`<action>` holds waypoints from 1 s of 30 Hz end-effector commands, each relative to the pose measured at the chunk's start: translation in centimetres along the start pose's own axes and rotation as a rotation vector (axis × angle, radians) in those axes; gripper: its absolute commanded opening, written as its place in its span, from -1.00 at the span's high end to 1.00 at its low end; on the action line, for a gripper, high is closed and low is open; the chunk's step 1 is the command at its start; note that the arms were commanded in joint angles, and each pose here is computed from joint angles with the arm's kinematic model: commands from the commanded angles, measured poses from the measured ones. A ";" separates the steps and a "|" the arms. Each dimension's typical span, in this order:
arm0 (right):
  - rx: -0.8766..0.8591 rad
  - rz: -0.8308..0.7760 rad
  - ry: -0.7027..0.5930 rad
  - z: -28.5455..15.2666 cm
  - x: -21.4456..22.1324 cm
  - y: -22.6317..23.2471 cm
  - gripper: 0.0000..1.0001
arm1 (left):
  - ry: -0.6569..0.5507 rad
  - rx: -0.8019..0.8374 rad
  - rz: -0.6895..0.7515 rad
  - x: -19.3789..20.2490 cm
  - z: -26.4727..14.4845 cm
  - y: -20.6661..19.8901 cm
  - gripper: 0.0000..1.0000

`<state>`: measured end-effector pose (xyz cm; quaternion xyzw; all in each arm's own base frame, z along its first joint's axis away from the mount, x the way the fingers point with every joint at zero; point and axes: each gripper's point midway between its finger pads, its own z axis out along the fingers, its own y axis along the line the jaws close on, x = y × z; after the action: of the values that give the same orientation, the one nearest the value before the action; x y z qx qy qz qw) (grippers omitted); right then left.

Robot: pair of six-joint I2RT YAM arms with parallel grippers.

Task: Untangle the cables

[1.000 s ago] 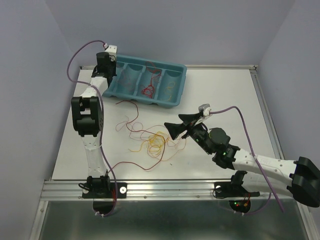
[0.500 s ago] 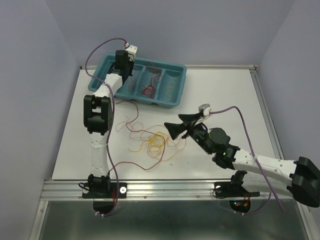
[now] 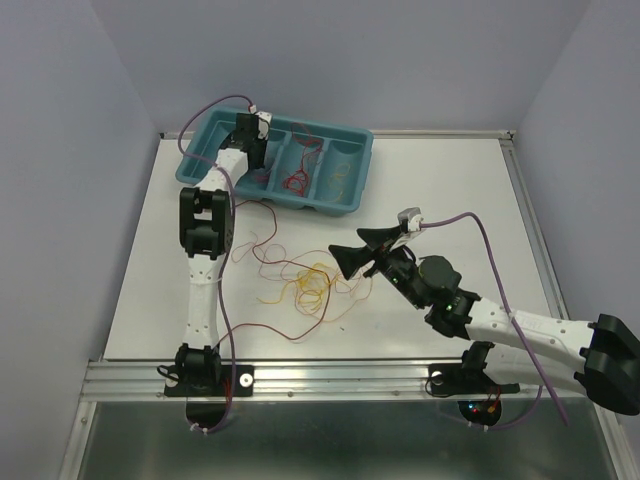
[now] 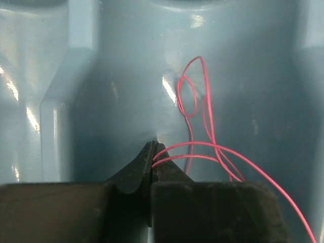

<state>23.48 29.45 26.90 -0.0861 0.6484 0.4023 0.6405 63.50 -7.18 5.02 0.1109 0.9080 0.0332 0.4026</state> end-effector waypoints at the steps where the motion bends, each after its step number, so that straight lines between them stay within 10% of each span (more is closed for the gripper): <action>1: -0.007 0.011 -0.024 -0.5 -0.2 -0.1 -1.00 | -0.074 -0.033 -0.031 -3.8 -2.2 1.2 0.65; 14: 0.007 0.004 -0.015 -0.3 0.1 -0.3 -1.00 | -0.223 -0.078 -0.019 -10.6 -10.4 3.3 -0.12; 30: 0.129 -0.031 0.096 1.4 2.6 -2.0 -1.00 | -0.234 0.160 0.065 -7.4 -20.4 -0.5 -0.76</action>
<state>24.01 29.47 25.70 -0.0822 0.6634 0.3858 0.6358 56.96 -6.94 18.59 0.1315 0.8826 0.0187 0.4509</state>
